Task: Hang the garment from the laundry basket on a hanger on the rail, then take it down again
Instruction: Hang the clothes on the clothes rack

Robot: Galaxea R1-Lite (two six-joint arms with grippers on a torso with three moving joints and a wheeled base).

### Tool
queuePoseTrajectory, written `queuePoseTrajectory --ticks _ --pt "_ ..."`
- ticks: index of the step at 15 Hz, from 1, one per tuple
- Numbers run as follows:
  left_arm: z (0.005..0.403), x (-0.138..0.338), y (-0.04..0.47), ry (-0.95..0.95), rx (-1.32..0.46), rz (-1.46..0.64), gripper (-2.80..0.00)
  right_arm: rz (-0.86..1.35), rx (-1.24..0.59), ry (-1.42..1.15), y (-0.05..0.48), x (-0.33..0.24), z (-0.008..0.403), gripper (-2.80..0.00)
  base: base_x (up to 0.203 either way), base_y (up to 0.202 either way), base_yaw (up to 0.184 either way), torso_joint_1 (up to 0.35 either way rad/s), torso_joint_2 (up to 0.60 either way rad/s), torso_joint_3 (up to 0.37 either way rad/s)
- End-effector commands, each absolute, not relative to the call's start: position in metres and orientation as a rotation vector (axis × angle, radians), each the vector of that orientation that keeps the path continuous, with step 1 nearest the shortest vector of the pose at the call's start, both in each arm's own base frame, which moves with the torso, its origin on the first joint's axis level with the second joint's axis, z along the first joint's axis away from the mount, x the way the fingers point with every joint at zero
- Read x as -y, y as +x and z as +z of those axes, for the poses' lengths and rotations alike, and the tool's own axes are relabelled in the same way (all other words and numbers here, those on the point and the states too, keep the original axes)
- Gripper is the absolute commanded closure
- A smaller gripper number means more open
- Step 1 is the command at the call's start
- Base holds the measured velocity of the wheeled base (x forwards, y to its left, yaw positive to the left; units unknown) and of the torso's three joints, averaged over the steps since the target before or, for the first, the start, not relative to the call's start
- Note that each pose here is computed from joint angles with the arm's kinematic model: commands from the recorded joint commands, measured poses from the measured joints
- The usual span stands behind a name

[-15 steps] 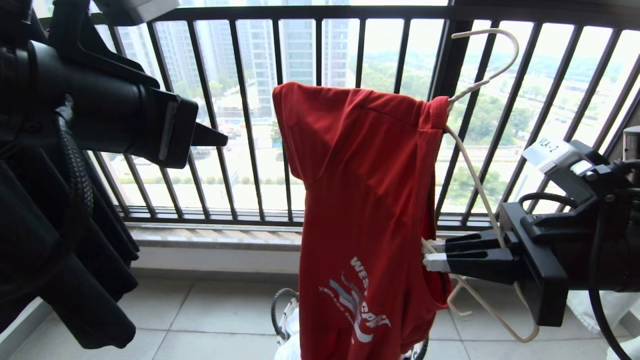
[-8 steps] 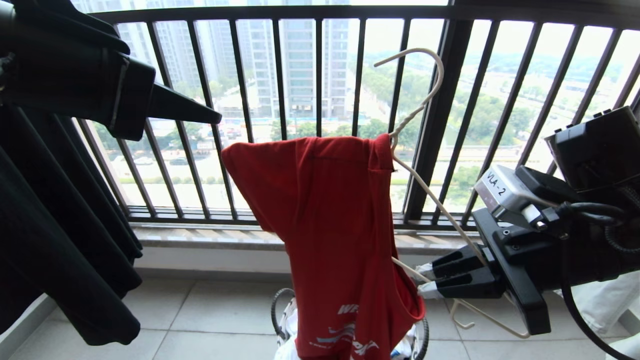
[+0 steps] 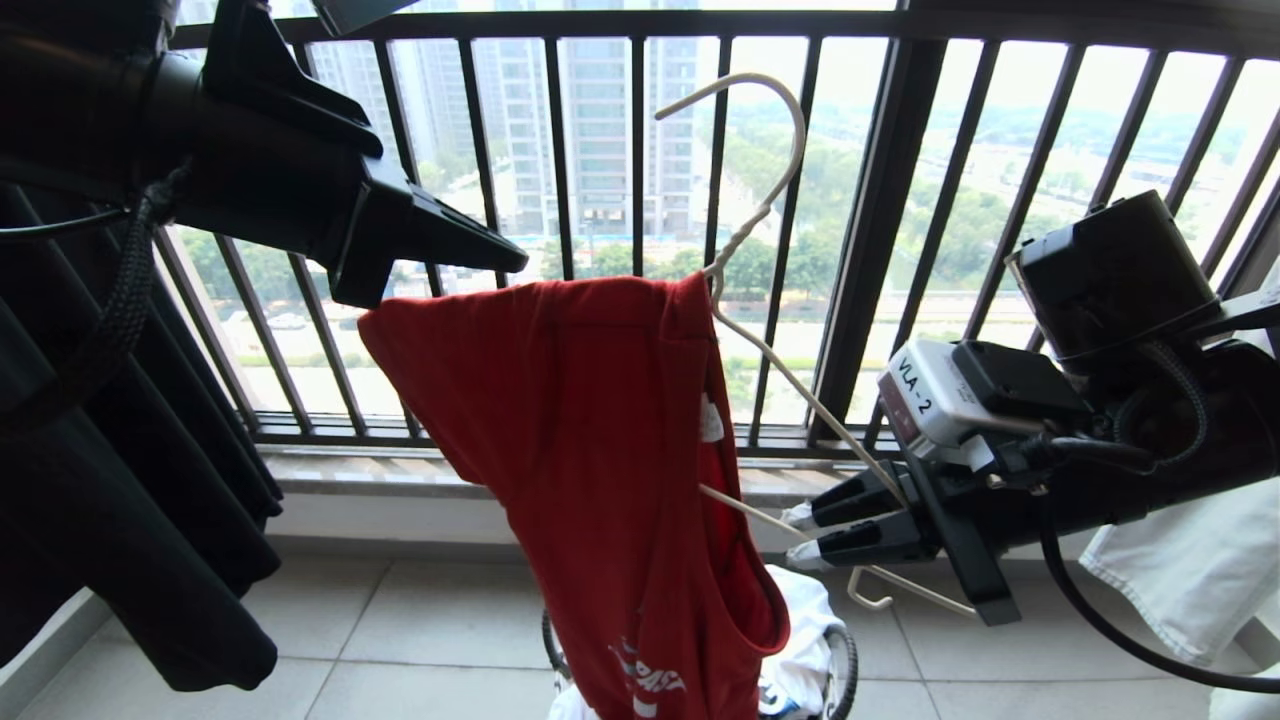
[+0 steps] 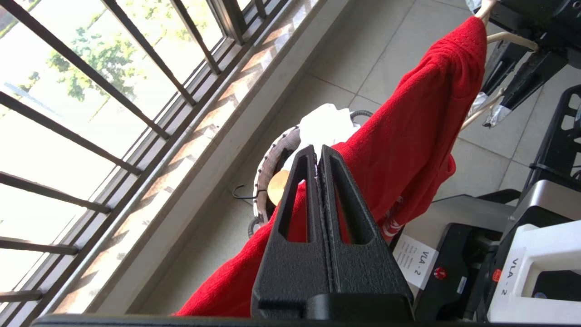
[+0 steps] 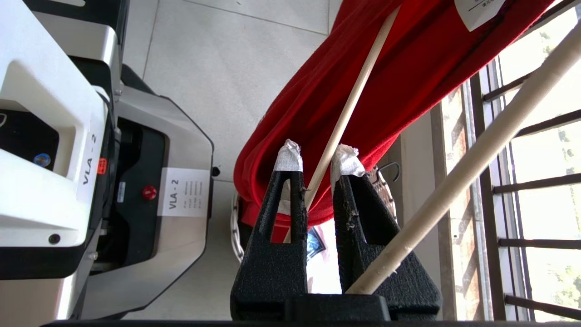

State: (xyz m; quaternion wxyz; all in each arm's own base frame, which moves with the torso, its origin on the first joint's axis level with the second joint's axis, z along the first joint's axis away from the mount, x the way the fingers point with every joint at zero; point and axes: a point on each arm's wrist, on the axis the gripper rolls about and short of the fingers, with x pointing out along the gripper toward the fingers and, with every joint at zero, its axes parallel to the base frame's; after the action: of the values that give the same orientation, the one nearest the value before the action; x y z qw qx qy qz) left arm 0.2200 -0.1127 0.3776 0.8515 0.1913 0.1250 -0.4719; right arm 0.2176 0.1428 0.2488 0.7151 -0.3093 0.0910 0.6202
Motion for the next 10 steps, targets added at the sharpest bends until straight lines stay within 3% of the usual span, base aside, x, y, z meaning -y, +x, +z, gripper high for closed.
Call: queuePoseTrajectory --ticks 1,2,6,10 --pt "0.376 0.114 0.218 0.389 -0.276 -1.095 -0.67 1.387 -0.199 -0.694 0.217 -0.145 0.247 0.0 0.0 0.0 0.0 0.0 0.0 0.0" --pt "0.378 0.111 0.21 0.405 -0.268 -1.148 -2.8 1.387 -0.198 -0.695 0.217 -0.145 0.247 0.0 0.0 0.0 0.0 0.0 0.0 0.0" --pt "0.379 0.1 0.181 0.383 -0.302 -1.25 -2.8 1.377 -0.198 -0.713 0.215 -0.143 0.246 0.0 0.0 0.0 0.0 0.0 0.0 0.0" --pt "0.375 0.105 0.191 0.404 -0.298 -1.273 -2.8 1.38 -0.15 -0.748 0.202 -0.136 0.251 0.0 0.0 0.0 0.0 0.0 0.0 0.0"
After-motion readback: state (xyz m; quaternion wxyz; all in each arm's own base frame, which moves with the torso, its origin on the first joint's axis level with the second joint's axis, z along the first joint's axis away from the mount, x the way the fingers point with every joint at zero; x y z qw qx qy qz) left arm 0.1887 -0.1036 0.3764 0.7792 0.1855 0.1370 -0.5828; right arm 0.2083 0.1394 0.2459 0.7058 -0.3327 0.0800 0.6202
